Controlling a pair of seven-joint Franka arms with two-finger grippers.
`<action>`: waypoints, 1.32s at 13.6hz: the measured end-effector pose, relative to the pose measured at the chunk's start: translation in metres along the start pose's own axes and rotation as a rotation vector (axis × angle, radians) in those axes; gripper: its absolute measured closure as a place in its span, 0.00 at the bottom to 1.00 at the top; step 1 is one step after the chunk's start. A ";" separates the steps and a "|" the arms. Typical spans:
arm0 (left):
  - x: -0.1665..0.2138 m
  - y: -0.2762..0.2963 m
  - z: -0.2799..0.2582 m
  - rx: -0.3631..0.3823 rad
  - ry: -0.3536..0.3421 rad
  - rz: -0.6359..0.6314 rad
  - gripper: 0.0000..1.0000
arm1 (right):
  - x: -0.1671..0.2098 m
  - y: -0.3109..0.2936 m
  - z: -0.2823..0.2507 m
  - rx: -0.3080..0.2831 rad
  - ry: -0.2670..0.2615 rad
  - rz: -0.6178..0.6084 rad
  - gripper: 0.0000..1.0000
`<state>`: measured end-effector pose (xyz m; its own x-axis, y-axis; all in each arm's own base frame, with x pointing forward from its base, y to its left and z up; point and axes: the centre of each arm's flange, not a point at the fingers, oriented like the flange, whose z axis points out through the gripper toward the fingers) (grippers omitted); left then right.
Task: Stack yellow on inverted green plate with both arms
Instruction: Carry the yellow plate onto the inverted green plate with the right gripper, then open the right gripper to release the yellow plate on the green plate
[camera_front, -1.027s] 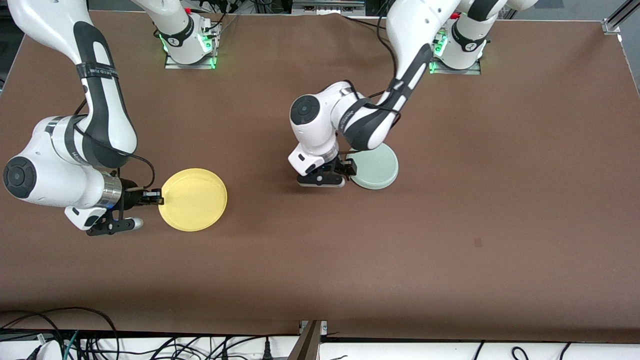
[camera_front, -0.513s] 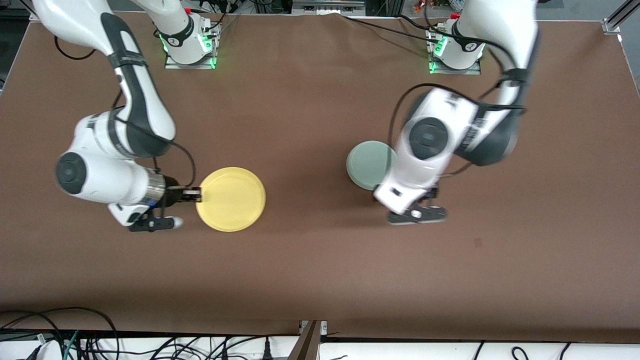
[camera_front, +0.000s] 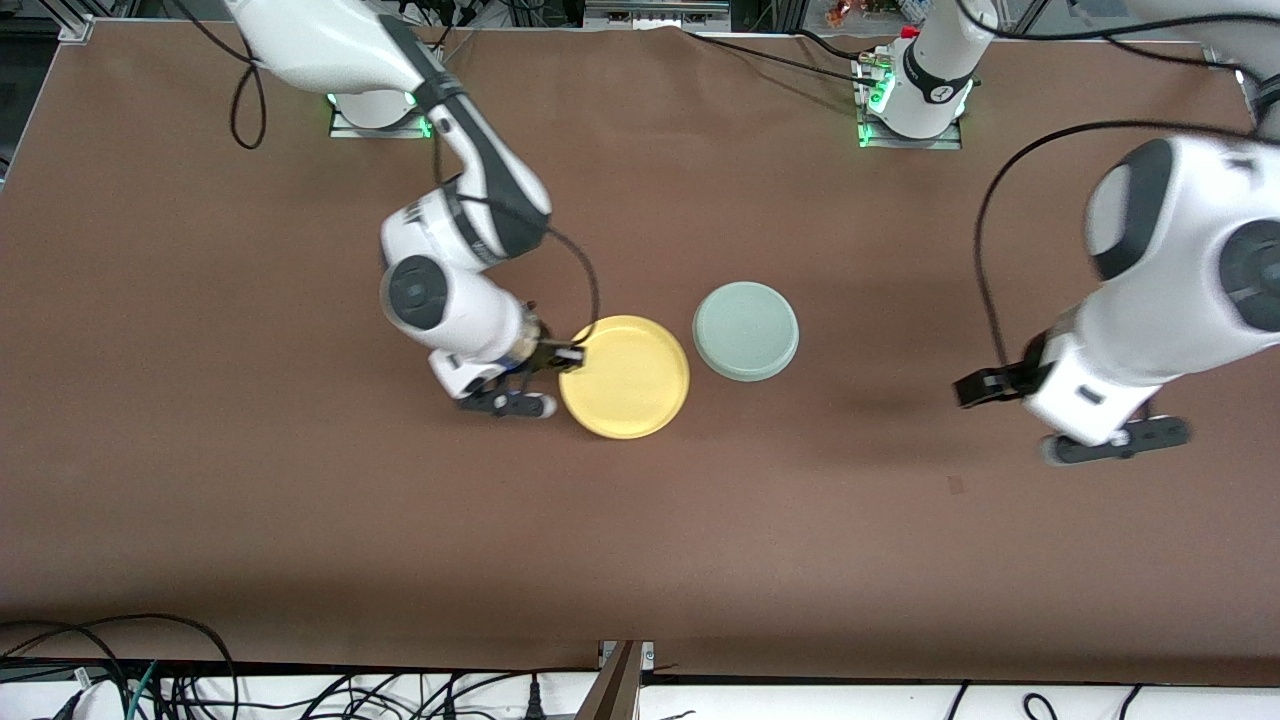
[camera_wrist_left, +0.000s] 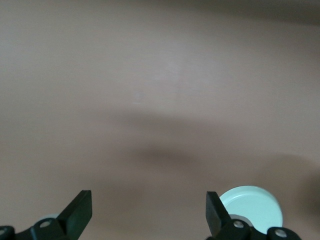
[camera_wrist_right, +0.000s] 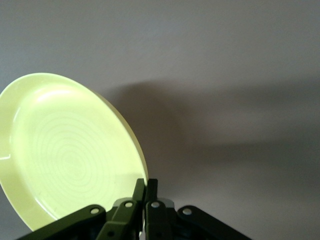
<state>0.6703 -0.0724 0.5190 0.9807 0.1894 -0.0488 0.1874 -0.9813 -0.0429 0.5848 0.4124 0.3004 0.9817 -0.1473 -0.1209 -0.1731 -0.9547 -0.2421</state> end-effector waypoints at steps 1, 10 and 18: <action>-0.006 -0.018 -0.015 0.003 -0.012 0.013 0.00 | -0.017 -0.019 0.017 0.009 0.010 0.022 0.97; -0.097 -0.074 -0.081 0.010 0.033 0.132 0.00 | -0.125 -0.107 0.103 0.071 0.047 0.139 0.97; -0.109 -0.092 -0.079 0.010 0.036 0.118 0.00 | -0.138 -0.108 0.133 0.059 0.048 0.151 0.97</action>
<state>0.5506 -0.0053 0.6075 0.9973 0.0712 -0.0178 0.0702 -0.9963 -0.0492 0.4576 0.5706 0.2154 0.9465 -0.3015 -0.1148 -0.3221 -0.9039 -0.2813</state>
